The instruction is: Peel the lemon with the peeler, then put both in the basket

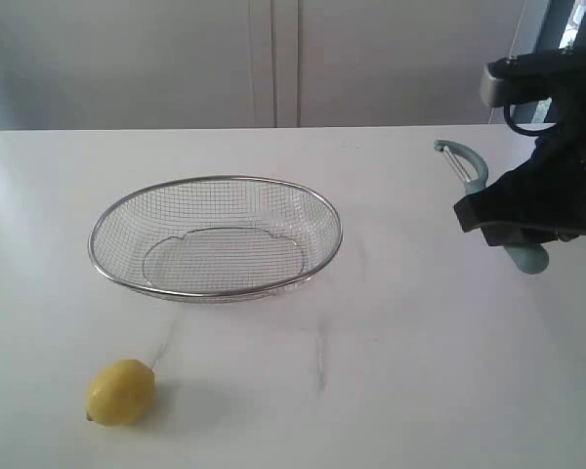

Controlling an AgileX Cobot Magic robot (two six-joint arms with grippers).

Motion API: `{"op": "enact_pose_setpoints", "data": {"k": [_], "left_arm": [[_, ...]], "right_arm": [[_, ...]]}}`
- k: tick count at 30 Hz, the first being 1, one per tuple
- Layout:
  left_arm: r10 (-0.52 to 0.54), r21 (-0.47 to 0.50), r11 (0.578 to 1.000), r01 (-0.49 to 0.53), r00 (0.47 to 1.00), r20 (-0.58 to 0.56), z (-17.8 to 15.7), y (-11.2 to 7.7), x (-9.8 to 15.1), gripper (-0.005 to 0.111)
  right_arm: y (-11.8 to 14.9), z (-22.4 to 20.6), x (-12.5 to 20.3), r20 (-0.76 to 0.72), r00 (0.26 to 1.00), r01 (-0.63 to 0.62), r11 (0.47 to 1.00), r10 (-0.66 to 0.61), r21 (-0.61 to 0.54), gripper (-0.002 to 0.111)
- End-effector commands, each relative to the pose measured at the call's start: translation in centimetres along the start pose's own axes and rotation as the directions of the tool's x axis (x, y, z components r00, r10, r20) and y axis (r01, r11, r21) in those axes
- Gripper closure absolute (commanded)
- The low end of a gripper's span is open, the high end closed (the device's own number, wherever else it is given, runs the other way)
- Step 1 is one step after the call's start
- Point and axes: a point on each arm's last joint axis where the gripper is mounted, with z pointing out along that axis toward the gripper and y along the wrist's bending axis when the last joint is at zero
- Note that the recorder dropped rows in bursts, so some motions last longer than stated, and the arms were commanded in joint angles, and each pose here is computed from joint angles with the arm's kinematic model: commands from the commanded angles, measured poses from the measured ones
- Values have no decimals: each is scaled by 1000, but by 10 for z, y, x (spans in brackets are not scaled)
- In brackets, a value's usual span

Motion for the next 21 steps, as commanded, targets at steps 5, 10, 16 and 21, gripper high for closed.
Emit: {"op": "enact_pose_setpoints", "data": {"k": [5,10,16,21], "left_arm": [[-6,-8,1000,7,998,62,1,1,-4,107],[-2,-38,999,11,974,226,-2,3,-19,107],[4,-57,998,17,942,336,-5,5,-29,107],[4,-58,998,17,940,341,-5,5,-29,107]], "right_arm": [[0,-2,0,16,1000,-8,1000,8,-2,108],[0,-2,0,16,1000,-8,1000,8,-2,108],[0,-2,0,19,1000,-8,1000,8,-2,108],[0,-2,0,20,1000,-8,1000,8,-2,108]]}}
